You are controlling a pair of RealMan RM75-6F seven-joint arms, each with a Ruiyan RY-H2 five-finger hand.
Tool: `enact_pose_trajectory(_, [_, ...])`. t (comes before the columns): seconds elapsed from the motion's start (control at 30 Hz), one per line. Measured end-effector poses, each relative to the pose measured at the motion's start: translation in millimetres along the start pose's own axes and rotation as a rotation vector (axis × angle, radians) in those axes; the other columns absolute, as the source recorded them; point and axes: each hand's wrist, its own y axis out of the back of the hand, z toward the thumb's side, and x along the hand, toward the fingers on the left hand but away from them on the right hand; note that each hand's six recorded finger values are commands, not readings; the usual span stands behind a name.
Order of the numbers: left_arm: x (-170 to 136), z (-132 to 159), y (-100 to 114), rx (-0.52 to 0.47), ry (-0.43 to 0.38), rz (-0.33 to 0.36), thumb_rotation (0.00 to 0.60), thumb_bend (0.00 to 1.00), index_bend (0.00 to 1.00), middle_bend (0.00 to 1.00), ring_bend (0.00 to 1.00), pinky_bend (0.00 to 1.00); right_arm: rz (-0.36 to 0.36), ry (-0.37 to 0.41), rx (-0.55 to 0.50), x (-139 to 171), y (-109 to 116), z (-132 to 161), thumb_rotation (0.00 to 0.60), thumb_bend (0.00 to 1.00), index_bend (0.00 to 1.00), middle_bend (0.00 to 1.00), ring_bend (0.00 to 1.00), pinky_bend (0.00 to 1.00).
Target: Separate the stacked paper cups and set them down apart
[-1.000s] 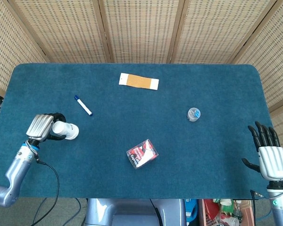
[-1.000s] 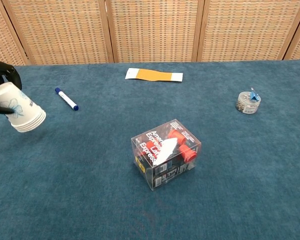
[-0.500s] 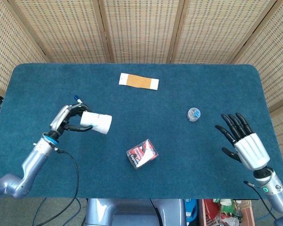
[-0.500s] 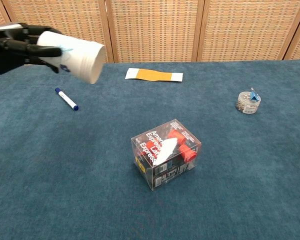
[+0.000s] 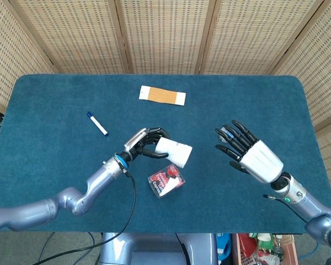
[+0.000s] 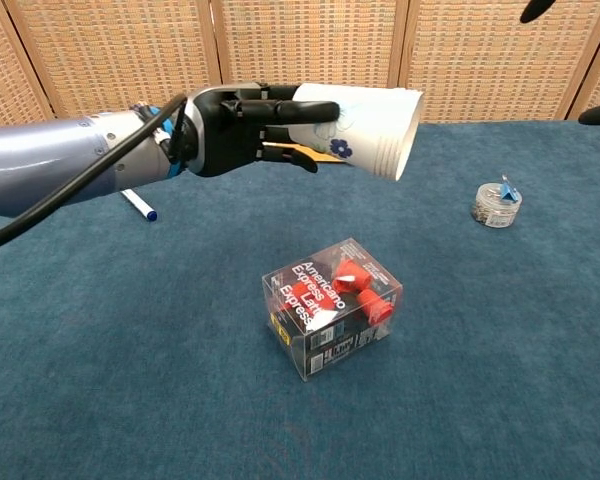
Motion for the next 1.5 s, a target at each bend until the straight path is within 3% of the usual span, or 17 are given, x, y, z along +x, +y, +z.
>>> enact_pose_trajectory(0.53, [22.4, 3.5, -28.6, -0.066, -0.004, -0.039, 0.6, 0.12, 0.5, 0.5, 0.49, 0.49, 0.005, 0.091, -0.005, -40.0, -13.7, 24.0, 0.6, 0.26, 0.41, 0.09, 0.0, 0.0])
enact_pose_trajectory(0.7, [25.4, 1.9, -31.9, -0.078, 0.0, -0.042, 0.6, 0.12, 0.5, 0.5, 0.49, 0.49, -0.029, 0.108, -0.016, -50.6, -12.2, 31.5, 0.6, 0.29, 0.43, 0.09, 0.0, 0.0])
enact_pose_trajectory(1.03, [28.8, 1.7, -36.6, -0.096, 0.004, -0.051, 0.6, 0.12, 0.5, 0.5, 0.49, 0.49, -0.011, 0.131, -0.016, -63.5, -19.6, 40.7, 0.6, 0.32, 0.46, 0.09, 0.0, 0.01])
enact_pose_trajectory(1.3, [29.0, -2.4, -38.1, -0.095, 0.011, -0.053, 0.6, 0.12, 0.5, 0.5, 0.49, 0.49, -0.01, 0.151, -0.013, -72.5, -23.4, 48.8, 0.6, 0.45, 0.49, 0.1, 0.0, 0.02])
enact_pose_trajectory(1.5, [28.6, -3.8, -35.6, -0.094, 0.016, -0.048, 0.6, 0.13, 0.5, 0.5, 0.49, 0.49, -0.019, 0.154, -0.012, -73.6, -23.2, 50.1, 0.6, 0.48, 0.51, 0.11, 0.0, 0.03])
